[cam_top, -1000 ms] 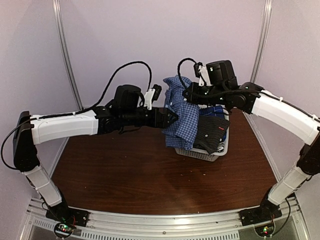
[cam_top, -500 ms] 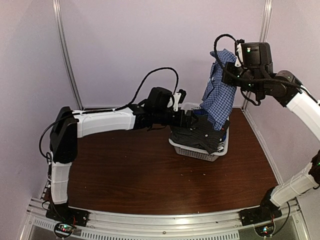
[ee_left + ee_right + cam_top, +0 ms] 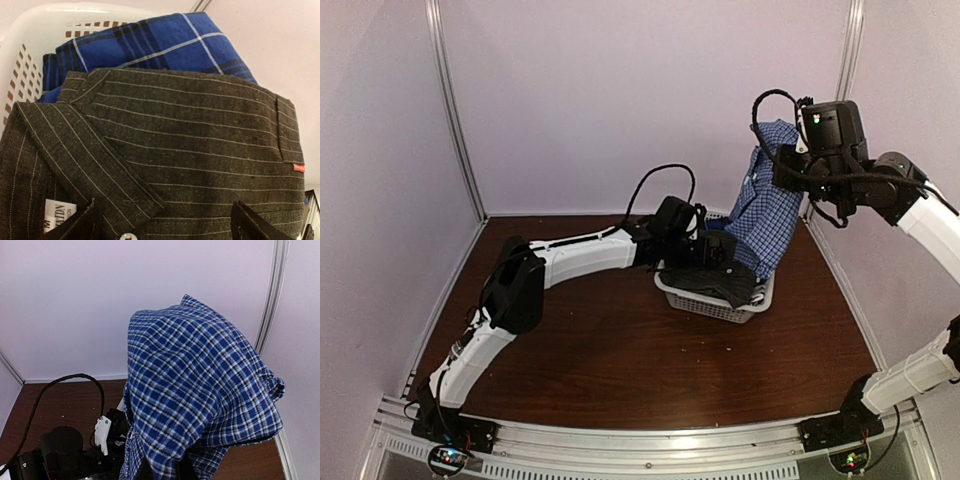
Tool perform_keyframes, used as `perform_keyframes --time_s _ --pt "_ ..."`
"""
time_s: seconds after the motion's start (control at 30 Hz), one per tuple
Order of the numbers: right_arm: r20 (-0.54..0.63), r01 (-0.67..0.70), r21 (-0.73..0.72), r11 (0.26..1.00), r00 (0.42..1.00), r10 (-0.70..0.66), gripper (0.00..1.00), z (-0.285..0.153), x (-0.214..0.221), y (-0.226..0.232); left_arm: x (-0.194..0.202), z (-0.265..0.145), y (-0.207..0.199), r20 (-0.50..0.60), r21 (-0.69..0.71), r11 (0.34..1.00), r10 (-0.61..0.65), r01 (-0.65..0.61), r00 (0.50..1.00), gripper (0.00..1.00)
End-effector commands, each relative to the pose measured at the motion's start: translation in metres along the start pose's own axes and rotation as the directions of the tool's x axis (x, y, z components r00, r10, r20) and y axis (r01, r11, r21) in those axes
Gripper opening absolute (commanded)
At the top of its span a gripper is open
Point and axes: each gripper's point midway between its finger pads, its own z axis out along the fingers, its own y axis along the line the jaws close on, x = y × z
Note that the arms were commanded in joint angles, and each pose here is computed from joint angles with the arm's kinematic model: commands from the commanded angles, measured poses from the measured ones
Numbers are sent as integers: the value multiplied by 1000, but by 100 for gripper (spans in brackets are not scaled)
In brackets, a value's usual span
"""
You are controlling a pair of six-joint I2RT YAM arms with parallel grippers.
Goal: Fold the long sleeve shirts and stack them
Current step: Move the bin to the corner of the board.
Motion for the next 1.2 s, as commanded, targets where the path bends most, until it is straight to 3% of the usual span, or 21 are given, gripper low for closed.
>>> perform_keyframes --time_s 0.0,0.27,0.5,0.87,1.17 --pt "42 -45 34 998 998 44 0 -12 -10 -16 2 1 62 0 -187 977 -109 107 994 91" --pt "27 -40 45 998 999 39 0 -14 0 -23 6 -51 169 46 -474 862 -178 178 983 91" --pt "5 -33 28 999 999 33 0 -9 11 -18 10 -139 283 122 -645 716 -247 266 961 92" --pt "-33 -31 -9 999 999 30 0 1 31 -8 16 -270 439 223 -786 503 -314 361 923 92" --pt "-65 14 -5 1000 998 -15 0 12 48 -5 3 -334 511 249 -818 446 -293 363 923 92"
